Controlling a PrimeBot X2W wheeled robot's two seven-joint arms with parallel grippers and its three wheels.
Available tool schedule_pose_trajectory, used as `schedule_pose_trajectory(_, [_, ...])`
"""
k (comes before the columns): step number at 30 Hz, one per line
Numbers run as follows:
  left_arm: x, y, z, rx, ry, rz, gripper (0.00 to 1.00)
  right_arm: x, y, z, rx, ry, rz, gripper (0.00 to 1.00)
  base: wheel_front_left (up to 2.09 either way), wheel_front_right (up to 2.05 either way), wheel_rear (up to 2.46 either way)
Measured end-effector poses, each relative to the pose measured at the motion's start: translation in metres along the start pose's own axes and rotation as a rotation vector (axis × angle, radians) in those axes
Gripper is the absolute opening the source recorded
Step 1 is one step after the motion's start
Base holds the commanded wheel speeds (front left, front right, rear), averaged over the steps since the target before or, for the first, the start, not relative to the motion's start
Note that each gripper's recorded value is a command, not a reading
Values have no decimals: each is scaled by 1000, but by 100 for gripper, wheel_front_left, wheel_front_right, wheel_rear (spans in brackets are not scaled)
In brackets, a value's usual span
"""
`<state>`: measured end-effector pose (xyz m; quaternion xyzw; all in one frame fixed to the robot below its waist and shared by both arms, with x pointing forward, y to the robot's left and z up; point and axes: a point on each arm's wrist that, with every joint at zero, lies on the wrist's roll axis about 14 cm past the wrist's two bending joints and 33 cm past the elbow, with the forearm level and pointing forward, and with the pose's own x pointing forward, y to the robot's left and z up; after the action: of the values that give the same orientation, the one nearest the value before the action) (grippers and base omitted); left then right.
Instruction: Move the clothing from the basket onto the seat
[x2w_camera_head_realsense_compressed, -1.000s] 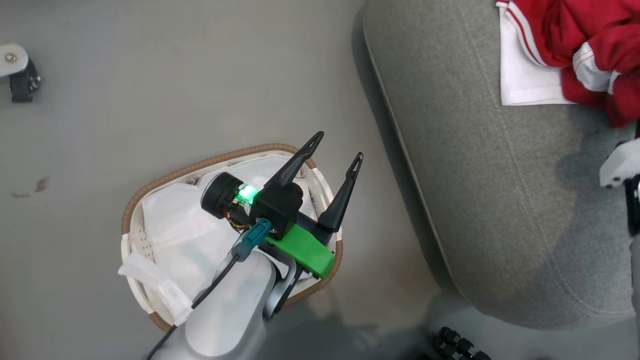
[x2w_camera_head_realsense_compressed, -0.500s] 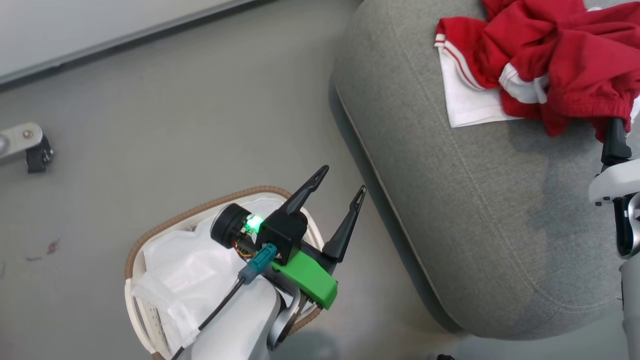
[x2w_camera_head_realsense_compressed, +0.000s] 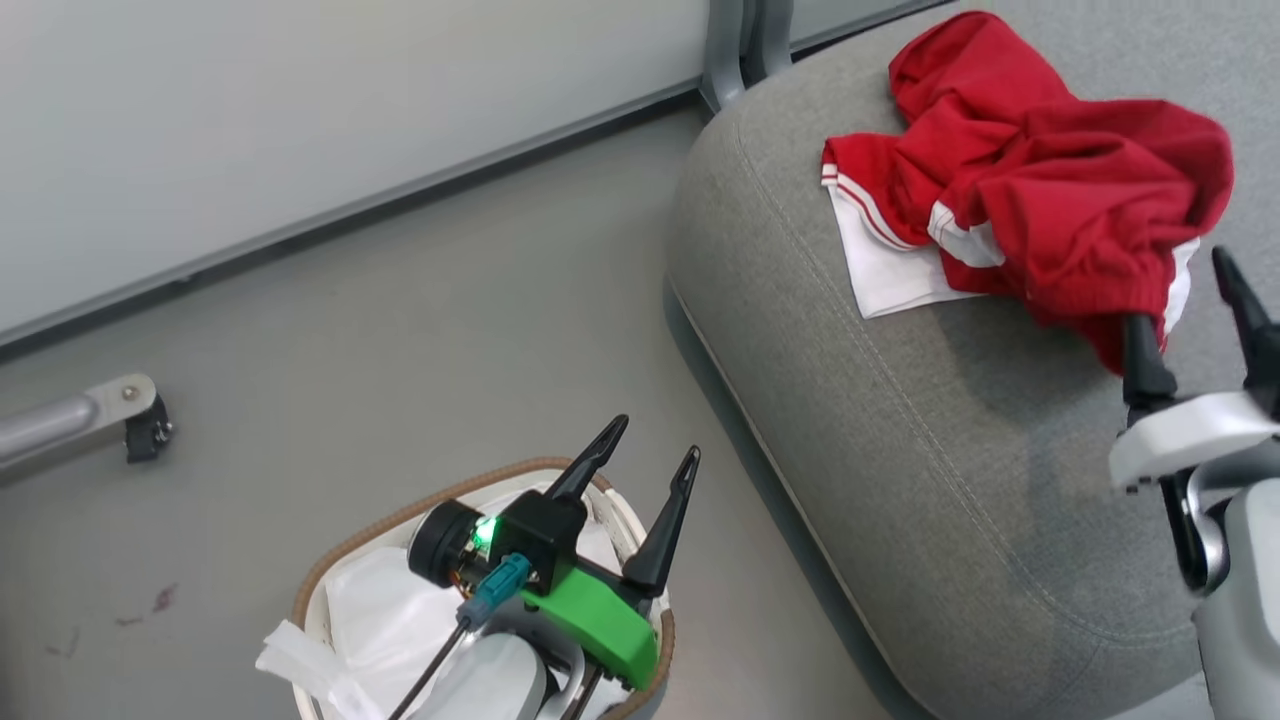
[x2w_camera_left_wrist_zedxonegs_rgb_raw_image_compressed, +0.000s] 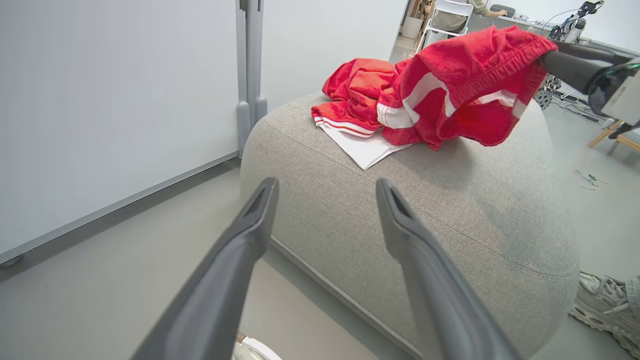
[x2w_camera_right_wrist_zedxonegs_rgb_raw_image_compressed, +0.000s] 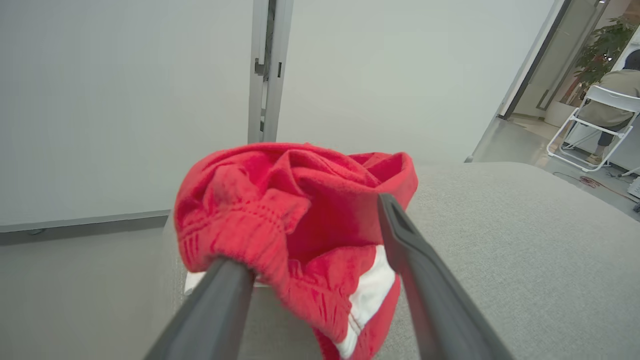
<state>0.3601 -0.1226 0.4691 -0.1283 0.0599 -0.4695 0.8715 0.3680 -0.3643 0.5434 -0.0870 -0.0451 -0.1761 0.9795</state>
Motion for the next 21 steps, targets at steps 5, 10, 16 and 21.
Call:
schedule_pose_trajectory(5, [-11,0,5,15,-6,34,100,-22,7,-28,-23,90,42,100,0,0,0])
schedule_pose_trajectory(10, [-26,11,7,17,-10,107,100,-42,24,-52,-2,161,84,100,0,0,0])
schedule_pose_trajectory(16, [-53,43,8,17,-14,258,100,-49,69,-52,50,151,180,100,0,0,0])
schedule_pose_trajectory(21, [-77,68,11,19,-25,371,100,-38,105,-22,118,56,246,100,0,0,0])
